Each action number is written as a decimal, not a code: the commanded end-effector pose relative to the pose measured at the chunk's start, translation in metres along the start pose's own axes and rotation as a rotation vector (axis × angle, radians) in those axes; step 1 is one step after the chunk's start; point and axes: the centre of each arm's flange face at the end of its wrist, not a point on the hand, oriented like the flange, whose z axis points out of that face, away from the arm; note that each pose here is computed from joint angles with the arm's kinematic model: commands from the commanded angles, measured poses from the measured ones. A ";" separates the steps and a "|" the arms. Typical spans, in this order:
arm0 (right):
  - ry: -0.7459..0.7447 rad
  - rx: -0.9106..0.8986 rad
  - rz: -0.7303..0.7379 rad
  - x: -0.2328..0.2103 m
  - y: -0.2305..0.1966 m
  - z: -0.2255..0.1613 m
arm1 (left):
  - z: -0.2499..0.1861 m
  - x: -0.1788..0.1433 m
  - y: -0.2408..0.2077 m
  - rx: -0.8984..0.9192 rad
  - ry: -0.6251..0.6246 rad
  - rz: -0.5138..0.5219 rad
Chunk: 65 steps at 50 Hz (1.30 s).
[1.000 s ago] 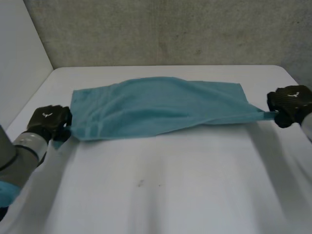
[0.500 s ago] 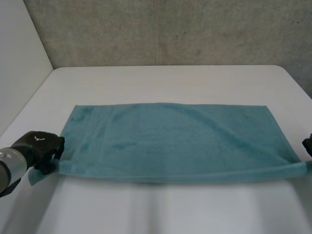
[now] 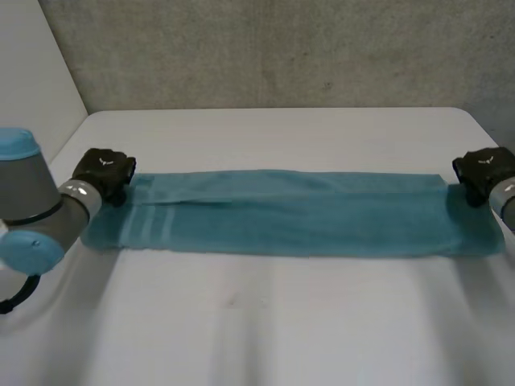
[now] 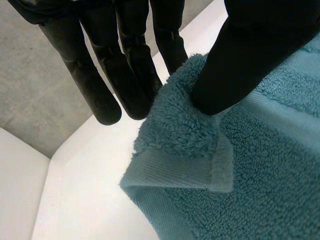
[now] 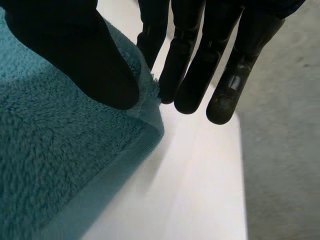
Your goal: Fold the laundry
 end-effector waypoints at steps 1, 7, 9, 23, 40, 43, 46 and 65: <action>0.098 0.096 -0.023 0.003 -0.005 0.028 | 0.034 0.000 0.009 0.021 -0.031 0.007; 0.111 0.159 -0.035 -0.007 -0.008 0.045 | 0.047 0.002 0.010 0.055 -0.034 0.013; 0.107 0.176 -0.039 -0.014 -0.011 0.048 | 0.051 0.004 0.009 0.077 -0.042 0.017; 0.167 0.245 -0.050 -0.020 -0.018 0.059 | 0.059 0.007 0.012 0.121 -0.062 0.027; 0.238 0.280 0.004 0.011 -0.072 0.014 | -0.006 0.001 -0.047 0.195 -0.063 0.034; 0.211 0.275 0.048 0.019 -0.085 -0.008 | -0.022 -0.008 -0.056 0.207 -0.083 0.030; 0.131 0.253 0.094 0.017 -0.092 -0.032 | -0.037 -0.011 -0.061 0.203 -0.090 0.027; -0.115 -0.090 0.223 0.012 -0.007 -0.059 | -0.091 0.015 -0.022 0.072 -0.012 -0.180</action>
